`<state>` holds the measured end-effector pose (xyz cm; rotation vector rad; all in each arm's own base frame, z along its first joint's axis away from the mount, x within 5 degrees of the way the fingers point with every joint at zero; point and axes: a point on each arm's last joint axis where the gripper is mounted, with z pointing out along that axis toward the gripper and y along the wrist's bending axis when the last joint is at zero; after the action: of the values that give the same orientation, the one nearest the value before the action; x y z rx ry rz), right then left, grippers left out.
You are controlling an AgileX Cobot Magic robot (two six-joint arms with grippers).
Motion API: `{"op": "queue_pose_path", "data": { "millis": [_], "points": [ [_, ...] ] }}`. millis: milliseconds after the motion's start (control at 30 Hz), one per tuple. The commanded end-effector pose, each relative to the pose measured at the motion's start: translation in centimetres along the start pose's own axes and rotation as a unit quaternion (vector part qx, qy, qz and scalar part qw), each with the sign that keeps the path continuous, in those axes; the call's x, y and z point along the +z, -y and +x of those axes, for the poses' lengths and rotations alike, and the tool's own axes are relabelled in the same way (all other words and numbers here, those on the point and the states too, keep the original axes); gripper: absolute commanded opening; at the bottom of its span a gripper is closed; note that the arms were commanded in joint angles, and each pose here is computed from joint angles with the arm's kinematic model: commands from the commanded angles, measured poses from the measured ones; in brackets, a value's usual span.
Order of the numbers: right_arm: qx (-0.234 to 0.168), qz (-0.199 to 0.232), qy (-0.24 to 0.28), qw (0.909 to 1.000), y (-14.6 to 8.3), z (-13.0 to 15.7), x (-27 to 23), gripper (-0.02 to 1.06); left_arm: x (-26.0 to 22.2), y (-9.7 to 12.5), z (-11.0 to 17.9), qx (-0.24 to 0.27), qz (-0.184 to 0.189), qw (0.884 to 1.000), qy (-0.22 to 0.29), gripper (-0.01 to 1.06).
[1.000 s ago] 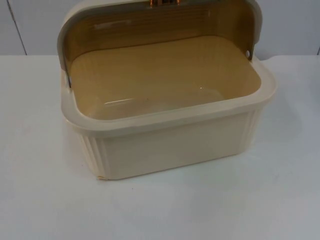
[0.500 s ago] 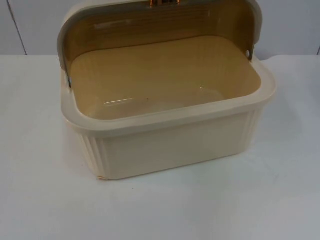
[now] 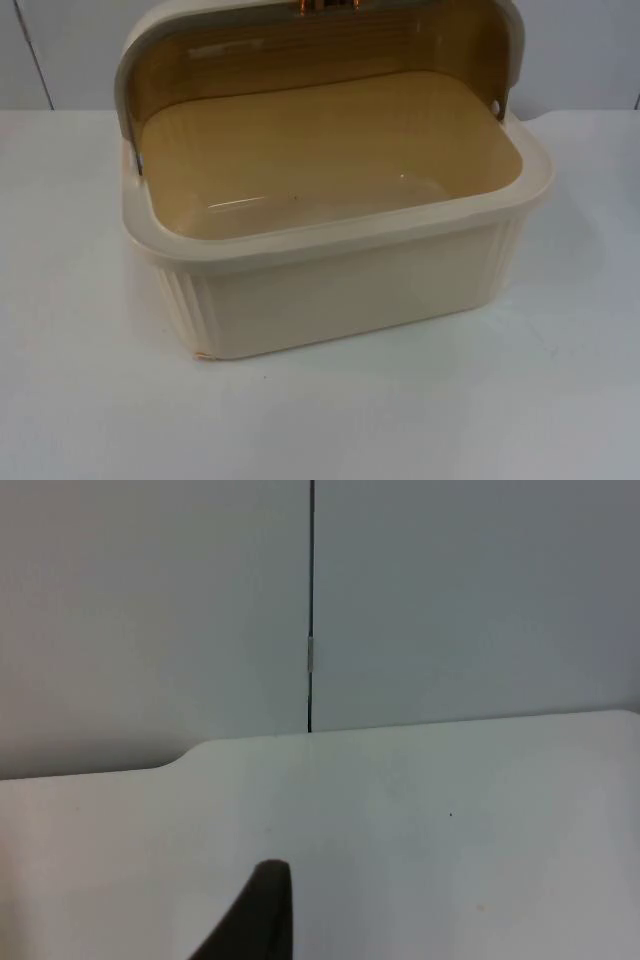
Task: Open the box lid with the left hand, place the block into the box with the right hand, then close the box lid with the left hand.
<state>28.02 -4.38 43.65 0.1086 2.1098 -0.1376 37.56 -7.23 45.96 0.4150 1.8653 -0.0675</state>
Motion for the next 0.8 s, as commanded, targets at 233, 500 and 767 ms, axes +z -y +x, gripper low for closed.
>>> {"op": "queue_pose_path", "data": {
  "millis": [233,500,767],
  "points": [
    [0.003,0.0,0.006,1.0,0.1,0.0,-0.1,1.05,4.9,6.5,1.9,0.171,0.046,0.983,-0.049,1.05],
    [0.003,-0.001,0.006,1.0,0.1,0.0,-0.1,1.05,7.8,9.8,4.6,0.27,0.078,0.954,-0.099,1.05],
    [0.003,-0.001,0.006,1.0,0.1,0.0,-0.1,1.05,8.7,11.0,7.6,0.281,0.128,0.941,-0.137,0.87]
  ]
}}
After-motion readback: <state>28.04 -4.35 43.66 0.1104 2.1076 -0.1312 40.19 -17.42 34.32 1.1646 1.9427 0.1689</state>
